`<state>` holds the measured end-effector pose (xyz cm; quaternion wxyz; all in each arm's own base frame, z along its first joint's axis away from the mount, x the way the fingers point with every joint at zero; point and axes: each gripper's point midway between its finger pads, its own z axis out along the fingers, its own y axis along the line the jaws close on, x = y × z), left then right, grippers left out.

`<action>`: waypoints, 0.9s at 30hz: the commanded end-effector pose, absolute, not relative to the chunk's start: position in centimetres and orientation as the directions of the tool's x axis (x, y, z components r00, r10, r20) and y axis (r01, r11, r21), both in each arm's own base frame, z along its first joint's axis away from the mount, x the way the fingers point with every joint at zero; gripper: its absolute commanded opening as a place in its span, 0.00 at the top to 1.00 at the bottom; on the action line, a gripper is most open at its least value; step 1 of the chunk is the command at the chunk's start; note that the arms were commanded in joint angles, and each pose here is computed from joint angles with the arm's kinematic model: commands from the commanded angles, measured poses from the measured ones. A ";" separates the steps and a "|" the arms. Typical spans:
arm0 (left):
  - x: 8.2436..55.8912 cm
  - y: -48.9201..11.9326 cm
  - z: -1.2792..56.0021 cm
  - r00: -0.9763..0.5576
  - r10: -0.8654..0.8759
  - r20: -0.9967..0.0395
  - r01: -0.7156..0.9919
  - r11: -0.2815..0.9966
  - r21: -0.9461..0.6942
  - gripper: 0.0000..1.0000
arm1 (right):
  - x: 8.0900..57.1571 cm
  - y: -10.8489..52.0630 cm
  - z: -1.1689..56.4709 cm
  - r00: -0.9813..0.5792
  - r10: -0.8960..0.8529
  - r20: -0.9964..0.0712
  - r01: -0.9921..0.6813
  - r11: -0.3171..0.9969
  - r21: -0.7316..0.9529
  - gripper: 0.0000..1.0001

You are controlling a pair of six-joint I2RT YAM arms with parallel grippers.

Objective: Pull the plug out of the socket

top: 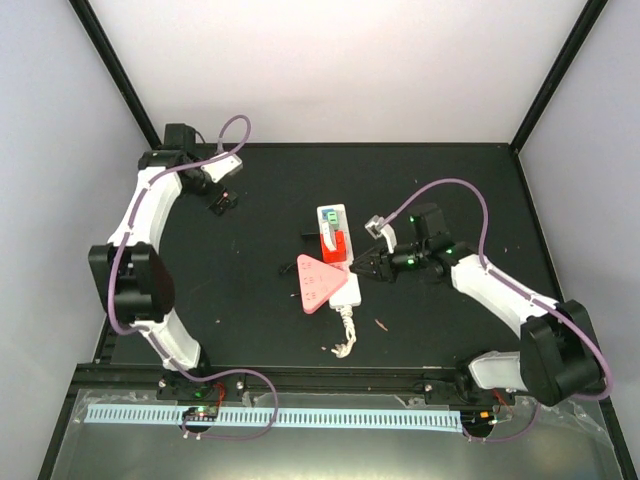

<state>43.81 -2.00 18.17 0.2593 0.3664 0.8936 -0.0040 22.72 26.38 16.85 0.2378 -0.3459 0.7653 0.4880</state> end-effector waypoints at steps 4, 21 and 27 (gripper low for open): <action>39.3 -6.4 20.7 -0.621 0.468 -0.629 0.643 0.763 -0.067 0.01 | 23.8 25.3 18.8 -0.575 -0.294 -0.764 -0.809 0.343 0.477 0.67; 30.1 -12.0 25.2 -0.596 0.205 -0.776 0.687 0.631 -0.361 0.01 | 24.0 24.5 22.4 -0.492 -0.245 -0.835 -0.840 0.387 0.381 0.41; 26.9 -14.7 22.4 -0.642 0.082 -0.762 0.680 0.521 -0.516 0.01 | 23.4 24.3 21.0 -0.482 -0.243 -0.842 -0.846 0.377 0.376 0.38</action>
